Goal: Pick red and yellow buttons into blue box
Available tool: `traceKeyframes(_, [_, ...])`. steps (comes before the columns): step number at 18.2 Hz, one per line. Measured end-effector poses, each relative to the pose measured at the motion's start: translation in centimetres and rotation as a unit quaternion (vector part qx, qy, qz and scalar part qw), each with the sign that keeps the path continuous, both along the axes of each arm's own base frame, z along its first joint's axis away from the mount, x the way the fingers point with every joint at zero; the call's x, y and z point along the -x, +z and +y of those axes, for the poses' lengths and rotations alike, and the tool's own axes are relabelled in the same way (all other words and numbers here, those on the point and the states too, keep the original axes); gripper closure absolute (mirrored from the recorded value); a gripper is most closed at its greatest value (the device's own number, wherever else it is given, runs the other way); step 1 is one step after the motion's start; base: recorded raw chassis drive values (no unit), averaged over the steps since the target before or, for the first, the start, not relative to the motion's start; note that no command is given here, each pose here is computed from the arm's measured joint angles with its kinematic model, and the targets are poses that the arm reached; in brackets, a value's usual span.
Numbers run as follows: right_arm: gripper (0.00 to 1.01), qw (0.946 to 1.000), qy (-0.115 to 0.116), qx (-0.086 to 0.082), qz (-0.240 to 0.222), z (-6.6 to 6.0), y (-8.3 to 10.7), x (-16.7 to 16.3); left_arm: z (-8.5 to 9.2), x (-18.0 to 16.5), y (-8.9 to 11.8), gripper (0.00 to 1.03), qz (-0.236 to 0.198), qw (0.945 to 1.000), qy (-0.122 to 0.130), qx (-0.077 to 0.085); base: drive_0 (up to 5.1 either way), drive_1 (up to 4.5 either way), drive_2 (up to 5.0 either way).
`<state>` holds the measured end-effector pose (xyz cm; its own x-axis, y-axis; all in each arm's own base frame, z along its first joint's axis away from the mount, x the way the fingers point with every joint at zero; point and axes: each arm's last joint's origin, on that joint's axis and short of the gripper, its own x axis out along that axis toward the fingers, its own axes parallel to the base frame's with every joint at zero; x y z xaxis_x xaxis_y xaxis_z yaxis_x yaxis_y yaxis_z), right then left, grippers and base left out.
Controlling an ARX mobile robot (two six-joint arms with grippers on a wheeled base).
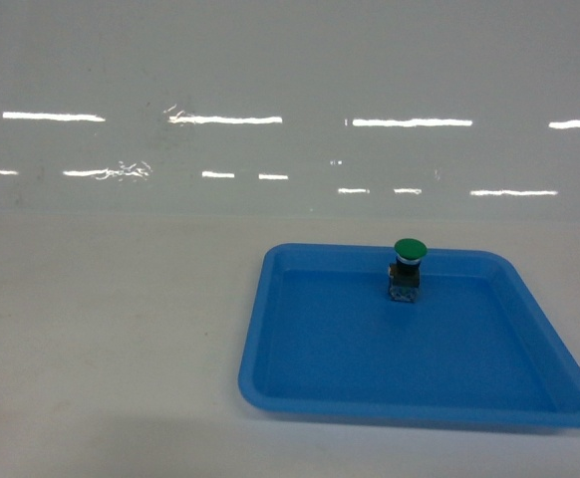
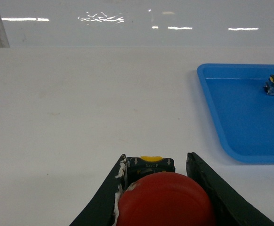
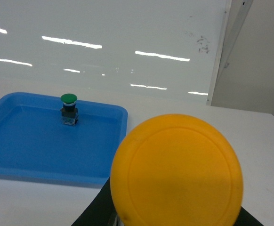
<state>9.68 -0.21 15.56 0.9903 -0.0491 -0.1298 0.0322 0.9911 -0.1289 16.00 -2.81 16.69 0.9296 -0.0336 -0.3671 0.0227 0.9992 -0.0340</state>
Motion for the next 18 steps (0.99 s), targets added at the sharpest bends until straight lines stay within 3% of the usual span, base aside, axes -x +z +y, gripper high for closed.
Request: traceKeyframes(18, [0.75,1.0000,0.000,0.000,0.001,0.00,-0.01,0.00,0.01,0.01,-0.02,0.72,0.000,1.0000,0.000,0.000,0.0,0.00,0.0])
